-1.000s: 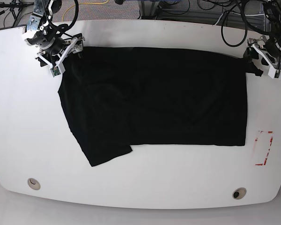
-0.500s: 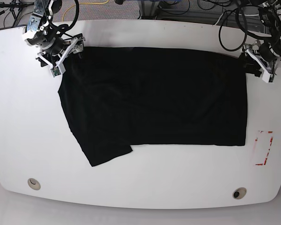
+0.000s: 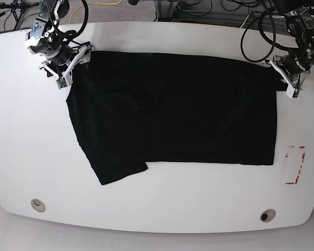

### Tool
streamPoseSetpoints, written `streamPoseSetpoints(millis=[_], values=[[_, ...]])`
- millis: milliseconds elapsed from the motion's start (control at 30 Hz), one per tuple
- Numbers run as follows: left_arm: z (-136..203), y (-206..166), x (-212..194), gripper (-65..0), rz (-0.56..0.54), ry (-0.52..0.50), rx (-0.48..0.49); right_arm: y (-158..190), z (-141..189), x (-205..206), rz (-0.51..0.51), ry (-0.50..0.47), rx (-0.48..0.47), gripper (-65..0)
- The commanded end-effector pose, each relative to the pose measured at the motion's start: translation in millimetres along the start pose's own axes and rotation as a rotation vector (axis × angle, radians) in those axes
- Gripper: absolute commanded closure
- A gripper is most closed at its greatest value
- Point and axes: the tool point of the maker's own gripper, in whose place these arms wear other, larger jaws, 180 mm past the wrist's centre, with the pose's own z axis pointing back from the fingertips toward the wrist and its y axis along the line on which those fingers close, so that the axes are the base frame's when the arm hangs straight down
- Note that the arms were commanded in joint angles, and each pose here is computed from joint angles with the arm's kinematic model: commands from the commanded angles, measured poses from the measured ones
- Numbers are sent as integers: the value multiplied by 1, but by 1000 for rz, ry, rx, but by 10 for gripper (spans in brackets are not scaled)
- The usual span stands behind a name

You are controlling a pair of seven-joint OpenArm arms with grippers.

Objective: Fold the T-shirt properly
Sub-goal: 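Adjust the left gripper's grip on the shirt edge, then open both grippers and release the shirt edge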

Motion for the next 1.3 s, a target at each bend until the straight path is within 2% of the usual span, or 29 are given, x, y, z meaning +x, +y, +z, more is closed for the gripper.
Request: streamPoseSetpoints(millis=[0, 167, 500, 600, 800, 867, 1267], values=[[12, 5, 17, -31, -44, -42, 27, -5, 4, 10, 10, -36, -9, -358], [25, 9, 24, -31, -97, -29, 62, -3, 5, 8, 9, -32, -5, -304], [31, 10, 29, -31, -124, -29, 78, 7, 4, 3, -7, -25, 6, -376], [31, 10, 28, -31, -124, -28, 78, 7, 0, -6, -26, -5, 15, -315], [31, 11, 27, -31, -125, -23, 80, 8, -9, -22, -64, 35, 35, -82], [31, 12, 27, -31, -125, -22, 81, 5, -8, -23, -57, 38, 30, -33], [43, 27, 16, -35, -161, 28, 120, -12, 4, -34, -10, 81, -1, -29]])
